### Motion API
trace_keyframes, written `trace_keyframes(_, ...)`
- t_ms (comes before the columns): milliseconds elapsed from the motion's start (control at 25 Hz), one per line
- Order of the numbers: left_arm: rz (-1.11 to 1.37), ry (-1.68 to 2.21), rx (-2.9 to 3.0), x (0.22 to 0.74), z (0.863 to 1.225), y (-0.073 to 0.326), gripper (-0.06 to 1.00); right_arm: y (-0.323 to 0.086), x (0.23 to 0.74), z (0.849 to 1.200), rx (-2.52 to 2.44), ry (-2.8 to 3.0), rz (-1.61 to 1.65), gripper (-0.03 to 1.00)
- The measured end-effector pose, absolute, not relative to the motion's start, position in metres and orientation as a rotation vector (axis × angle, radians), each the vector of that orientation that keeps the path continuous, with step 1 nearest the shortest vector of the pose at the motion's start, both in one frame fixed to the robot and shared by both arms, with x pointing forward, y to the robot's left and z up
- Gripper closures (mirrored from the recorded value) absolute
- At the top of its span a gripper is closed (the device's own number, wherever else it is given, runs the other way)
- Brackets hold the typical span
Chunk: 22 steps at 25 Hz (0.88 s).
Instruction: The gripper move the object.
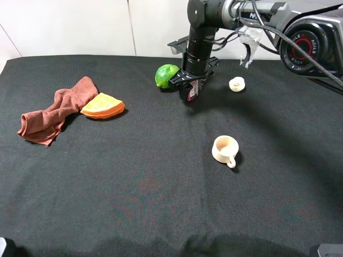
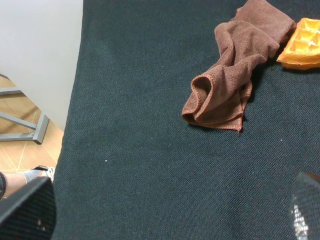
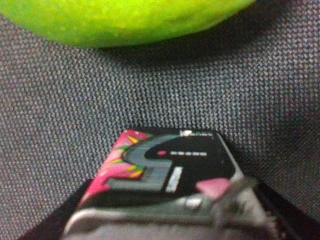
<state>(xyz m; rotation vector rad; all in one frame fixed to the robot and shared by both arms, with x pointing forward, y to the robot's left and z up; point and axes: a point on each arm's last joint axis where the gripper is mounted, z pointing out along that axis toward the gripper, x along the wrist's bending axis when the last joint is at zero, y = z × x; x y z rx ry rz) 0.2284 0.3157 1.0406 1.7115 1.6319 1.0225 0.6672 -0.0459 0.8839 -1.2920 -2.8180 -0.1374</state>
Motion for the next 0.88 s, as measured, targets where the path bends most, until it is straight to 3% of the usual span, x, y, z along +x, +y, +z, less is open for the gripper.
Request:
trace_keyframes(360, 1.023, 1.632, 1.711, 0.2284, 1.0406, 0.3157, -0.05, -0.0471, 0.6686, 0.8837, -1.291, -2.840, -0.130, 0.30)
trace_keyframes(880, 1.023, 1.632, 1.711, 0.2284, 1.0406, 0.3157, -0.05, -0.0471, 0.6690, 0.8838, -1.291, -2.845, -0.134, 0.27)
